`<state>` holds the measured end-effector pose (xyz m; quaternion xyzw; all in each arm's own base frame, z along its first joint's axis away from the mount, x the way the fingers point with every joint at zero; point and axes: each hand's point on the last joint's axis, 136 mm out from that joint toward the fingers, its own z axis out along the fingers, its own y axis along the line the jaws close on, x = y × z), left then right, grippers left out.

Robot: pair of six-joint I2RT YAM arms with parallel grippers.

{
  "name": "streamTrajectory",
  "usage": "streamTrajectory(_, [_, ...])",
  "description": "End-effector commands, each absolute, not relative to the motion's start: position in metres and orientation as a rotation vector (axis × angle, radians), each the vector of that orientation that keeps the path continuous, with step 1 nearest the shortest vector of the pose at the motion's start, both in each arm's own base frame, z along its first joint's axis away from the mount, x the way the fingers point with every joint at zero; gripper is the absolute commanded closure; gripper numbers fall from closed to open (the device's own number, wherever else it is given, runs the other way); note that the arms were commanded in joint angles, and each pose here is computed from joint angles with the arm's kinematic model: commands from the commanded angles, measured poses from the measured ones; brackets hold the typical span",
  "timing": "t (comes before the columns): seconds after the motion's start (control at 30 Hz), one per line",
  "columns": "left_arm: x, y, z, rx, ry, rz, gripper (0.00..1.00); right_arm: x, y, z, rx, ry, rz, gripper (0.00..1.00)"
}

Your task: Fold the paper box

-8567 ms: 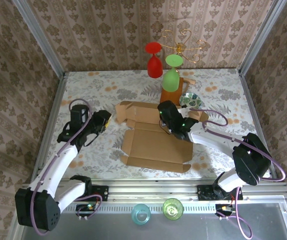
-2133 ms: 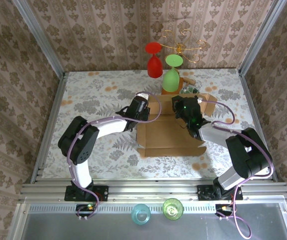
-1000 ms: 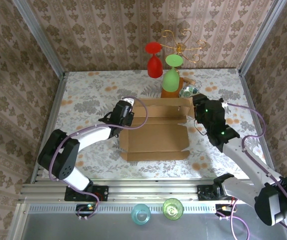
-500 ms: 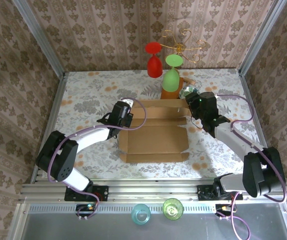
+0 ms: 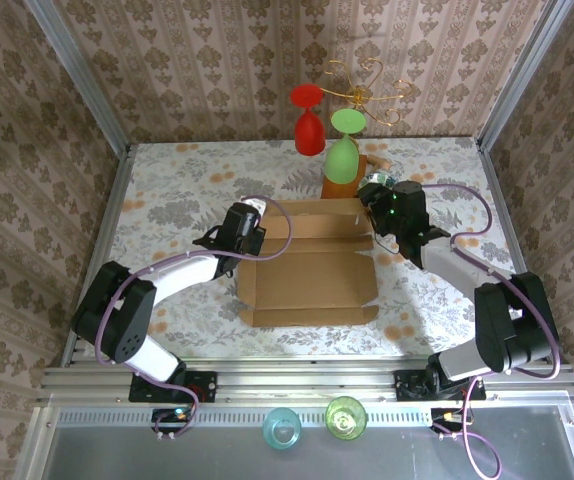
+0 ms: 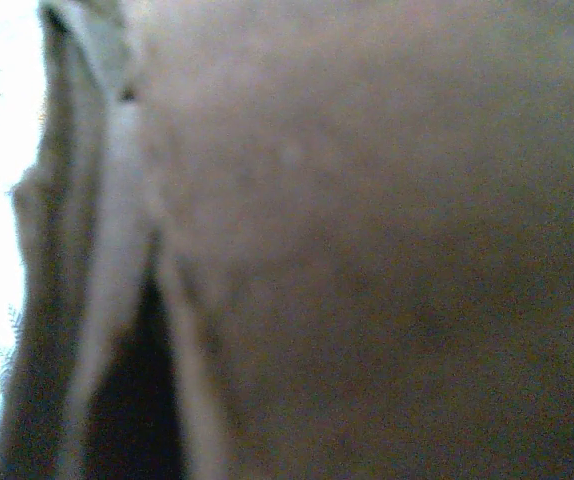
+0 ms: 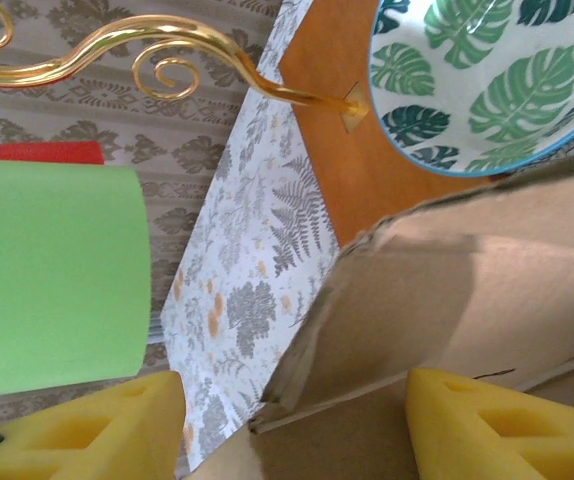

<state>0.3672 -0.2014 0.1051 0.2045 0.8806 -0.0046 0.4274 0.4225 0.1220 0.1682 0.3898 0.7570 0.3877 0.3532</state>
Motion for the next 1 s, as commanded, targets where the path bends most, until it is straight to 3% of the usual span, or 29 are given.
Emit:
streamTrajectory(0.0, [0.359,-0.193,0.100,0.561,2.233,0.023,1.00,0.416,0.131,0.180,1.009,1.915,1.079,0.40])
streamTrajectory(0.17, [0.359,-0.194,0.101,0.551,2.234,0.018,1.00,0.408,0.135,0.173,1.069,1.906,1.116,0.44])
streamTrajectory(0.4, [0.360,-0.194,0.101,0.541,2.238,0.012,1.00,0.403,0.131,0.187,1.100,1.850,1.144,0.69])
streamTrajectory(0.47, [0.359,-0.194,0.102,0.538,2.240,0.011,1.00,0.403,0.131,0.188,1.102,1.848,1.144,0.72])
streamTrajectory(0.7, [0.357,-0.190,0.104,0.532,2.246,0.005,1.00,0.378,0.102,0.183,1.113,1.869,0.998,0.49])
streamTrajectory(0.97, [0.353,-0.186,0.107,0.527,2.243,0.005,1.00,0.328,0.069,0.126,1.142,2.005,0.805,0.47])
